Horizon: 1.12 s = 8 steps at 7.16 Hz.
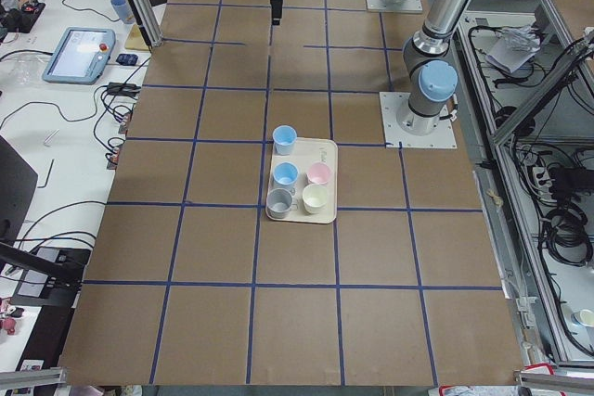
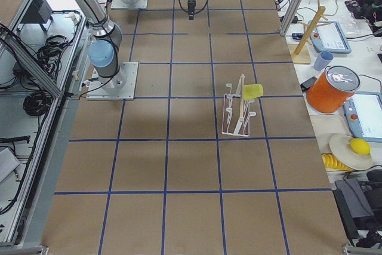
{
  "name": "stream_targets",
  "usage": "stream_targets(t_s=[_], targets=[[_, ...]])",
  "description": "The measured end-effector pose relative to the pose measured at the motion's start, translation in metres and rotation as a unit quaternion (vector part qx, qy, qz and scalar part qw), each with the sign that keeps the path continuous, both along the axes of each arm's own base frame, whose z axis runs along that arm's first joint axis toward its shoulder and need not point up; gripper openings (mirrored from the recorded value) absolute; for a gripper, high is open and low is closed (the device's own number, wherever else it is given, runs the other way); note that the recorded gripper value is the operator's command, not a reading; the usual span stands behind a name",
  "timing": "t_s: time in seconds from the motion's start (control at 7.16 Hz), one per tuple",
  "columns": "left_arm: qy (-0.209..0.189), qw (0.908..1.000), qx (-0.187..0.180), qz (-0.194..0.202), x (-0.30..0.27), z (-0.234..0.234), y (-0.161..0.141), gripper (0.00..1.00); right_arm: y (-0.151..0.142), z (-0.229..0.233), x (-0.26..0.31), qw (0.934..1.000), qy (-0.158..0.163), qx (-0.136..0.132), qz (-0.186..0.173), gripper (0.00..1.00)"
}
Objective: Transfer IKEA cup to right arm and place on rack
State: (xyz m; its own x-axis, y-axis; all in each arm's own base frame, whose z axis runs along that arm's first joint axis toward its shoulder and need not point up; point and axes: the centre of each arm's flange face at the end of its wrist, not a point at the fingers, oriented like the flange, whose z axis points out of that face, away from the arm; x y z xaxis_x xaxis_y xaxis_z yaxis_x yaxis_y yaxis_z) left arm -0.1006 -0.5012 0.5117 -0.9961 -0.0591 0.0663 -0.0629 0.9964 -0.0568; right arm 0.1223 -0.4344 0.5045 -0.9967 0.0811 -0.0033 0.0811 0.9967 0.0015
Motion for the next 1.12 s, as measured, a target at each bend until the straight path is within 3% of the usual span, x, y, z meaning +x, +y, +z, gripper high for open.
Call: stream_targets(t_s=[0.56, 1.12], targets=[[-0.001, 1.0000, 0.002, -0.002, 0.0004, -0.0018, -0.0013, 1.00, -0.0002, 0.0156, -0.0011, 0.9998, -0.005, 0.019, -0.001, 1.00], [0.000, 1.0000, 0.003, -0.003, 0.0008, -0.0035, -0.0070, 1.00, -0.0002, 0.0113, -0.0009, 0.9997, -0.005, 0.022, 0.000, 1.00]])
